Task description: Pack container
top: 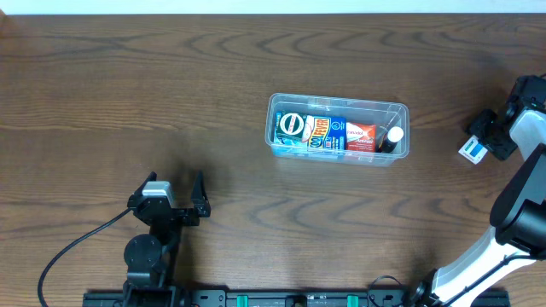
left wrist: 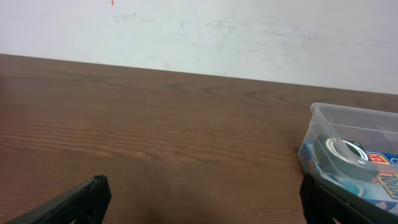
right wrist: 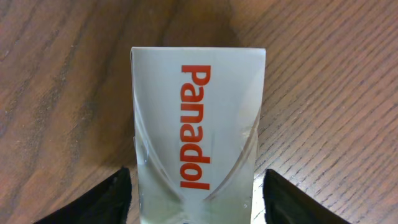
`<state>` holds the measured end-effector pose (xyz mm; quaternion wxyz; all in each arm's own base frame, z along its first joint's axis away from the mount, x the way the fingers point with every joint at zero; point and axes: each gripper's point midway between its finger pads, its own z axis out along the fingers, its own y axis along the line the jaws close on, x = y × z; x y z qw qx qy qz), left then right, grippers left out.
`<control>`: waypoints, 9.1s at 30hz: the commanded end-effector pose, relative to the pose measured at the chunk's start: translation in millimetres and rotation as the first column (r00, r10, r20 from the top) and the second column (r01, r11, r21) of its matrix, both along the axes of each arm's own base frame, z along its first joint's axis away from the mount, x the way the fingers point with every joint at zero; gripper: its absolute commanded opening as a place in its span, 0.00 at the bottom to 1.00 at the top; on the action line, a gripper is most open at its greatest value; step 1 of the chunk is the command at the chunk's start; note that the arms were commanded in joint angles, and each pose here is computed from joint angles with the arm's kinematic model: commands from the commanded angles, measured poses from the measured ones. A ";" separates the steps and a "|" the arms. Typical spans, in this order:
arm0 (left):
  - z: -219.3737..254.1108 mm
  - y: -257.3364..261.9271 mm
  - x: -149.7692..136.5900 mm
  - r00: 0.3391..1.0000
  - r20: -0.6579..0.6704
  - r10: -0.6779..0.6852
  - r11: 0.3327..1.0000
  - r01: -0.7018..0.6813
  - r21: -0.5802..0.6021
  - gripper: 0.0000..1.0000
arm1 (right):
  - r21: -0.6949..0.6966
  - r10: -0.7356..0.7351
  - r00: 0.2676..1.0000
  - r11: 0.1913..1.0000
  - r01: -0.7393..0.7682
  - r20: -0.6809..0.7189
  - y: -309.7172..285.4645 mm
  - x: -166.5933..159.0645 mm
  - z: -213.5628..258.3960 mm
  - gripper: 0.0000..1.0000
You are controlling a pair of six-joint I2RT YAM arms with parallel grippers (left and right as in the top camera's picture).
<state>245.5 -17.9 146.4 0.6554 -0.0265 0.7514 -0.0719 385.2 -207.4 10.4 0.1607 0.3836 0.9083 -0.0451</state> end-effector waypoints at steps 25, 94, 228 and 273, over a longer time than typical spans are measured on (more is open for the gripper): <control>-16.4 0.0 -1.4 0.999 -0.052 0.000 1.000 0.001 0.018 0.98 | -0.006 0.167 0.986 0.986 -0.167 -0.007 12.5 -4.5 23.2 0.25; -16.4 0.1 -1.4 0.999 -0.052 0.001 1.000 0.000 0.018 0.98 | -0.301 0.985 -0.165 -0.173 -0.938 -0.052 364.8 35.1 114.8 0.01; -16.4 0.1 -1.4 0.999 -0.052 0.001 1.000 0.000 0.018 0.98 | -0.552 0.694 0.177 0.679 -0.485 0.698 219.6 -354.8 416.4 0.09; -16.4 0.1 -1.4 0.999 -0.052 0.001 1.000 0.000 0.018 0.98 | -0.493 0.578 0.172 0.790 -0.364 0.798 195.7 -384.8 352.5 0.99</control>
